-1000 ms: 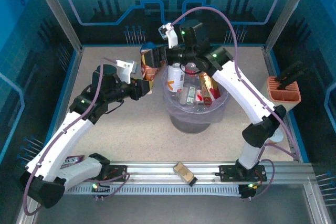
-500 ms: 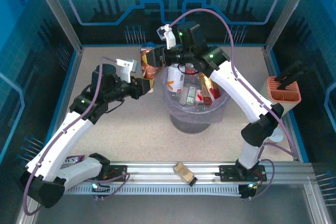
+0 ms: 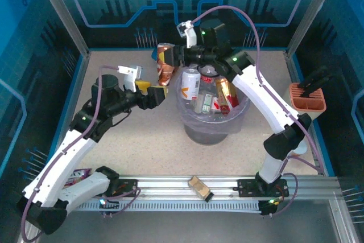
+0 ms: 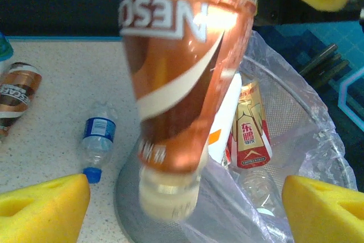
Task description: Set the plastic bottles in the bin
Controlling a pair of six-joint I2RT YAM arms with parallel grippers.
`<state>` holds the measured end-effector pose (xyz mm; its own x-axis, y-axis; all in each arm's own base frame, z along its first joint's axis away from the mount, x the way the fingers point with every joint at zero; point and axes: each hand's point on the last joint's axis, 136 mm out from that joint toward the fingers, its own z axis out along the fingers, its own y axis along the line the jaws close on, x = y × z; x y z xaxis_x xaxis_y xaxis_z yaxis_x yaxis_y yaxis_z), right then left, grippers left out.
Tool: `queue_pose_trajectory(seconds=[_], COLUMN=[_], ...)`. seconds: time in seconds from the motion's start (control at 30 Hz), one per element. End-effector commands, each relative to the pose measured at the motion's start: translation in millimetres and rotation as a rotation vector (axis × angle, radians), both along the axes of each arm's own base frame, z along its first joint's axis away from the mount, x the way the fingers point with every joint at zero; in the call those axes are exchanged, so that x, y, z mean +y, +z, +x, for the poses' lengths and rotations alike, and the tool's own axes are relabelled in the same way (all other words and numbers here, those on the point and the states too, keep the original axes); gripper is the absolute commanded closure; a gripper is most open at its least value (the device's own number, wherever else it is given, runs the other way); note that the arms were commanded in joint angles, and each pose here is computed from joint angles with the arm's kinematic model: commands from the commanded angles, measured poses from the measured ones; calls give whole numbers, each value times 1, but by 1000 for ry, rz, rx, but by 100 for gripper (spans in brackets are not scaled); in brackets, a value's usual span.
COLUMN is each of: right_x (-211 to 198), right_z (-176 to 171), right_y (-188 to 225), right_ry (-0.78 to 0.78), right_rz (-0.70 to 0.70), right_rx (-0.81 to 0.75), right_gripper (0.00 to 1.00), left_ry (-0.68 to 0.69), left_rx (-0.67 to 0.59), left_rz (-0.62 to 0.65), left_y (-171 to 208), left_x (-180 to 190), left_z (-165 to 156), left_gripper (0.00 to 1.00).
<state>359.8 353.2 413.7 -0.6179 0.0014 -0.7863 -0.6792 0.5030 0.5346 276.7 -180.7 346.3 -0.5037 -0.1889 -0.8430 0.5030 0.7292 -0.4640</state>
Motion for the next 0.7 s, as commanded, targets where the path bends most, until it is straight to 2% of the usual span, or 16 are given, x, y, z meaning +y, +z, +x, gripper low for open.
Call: queue_pose_trajectory(seconds=[0.0, 0.17, 0.27, 0.47, 0.67], right_x=[-40, -83, -110, -162, -188], right_z=[-3, -1, -7, -25, -32], right_y=[61, 73, 74, 43, 8], right_ry=[-68, -163, -220, -318, -376], right_rz=[73, 75, 21, -251, -446], right_rx=[-136, -149, -160, -136, -68], right_gripper=[62, 62, 63, 64, 64], left_ry=[61, 191, 239, 307, 307], left_rx=[-30, 44, 118, 228, 296], left_rz=[0, 46, 101, 241, 251], left_y=[3, -22, -46, -87, -112], left_x=[9, 24, 28, 43, 38], left_z=[3, 27, 45, 80, 98], left_gripper=[11, 13, 14, 14, 14])
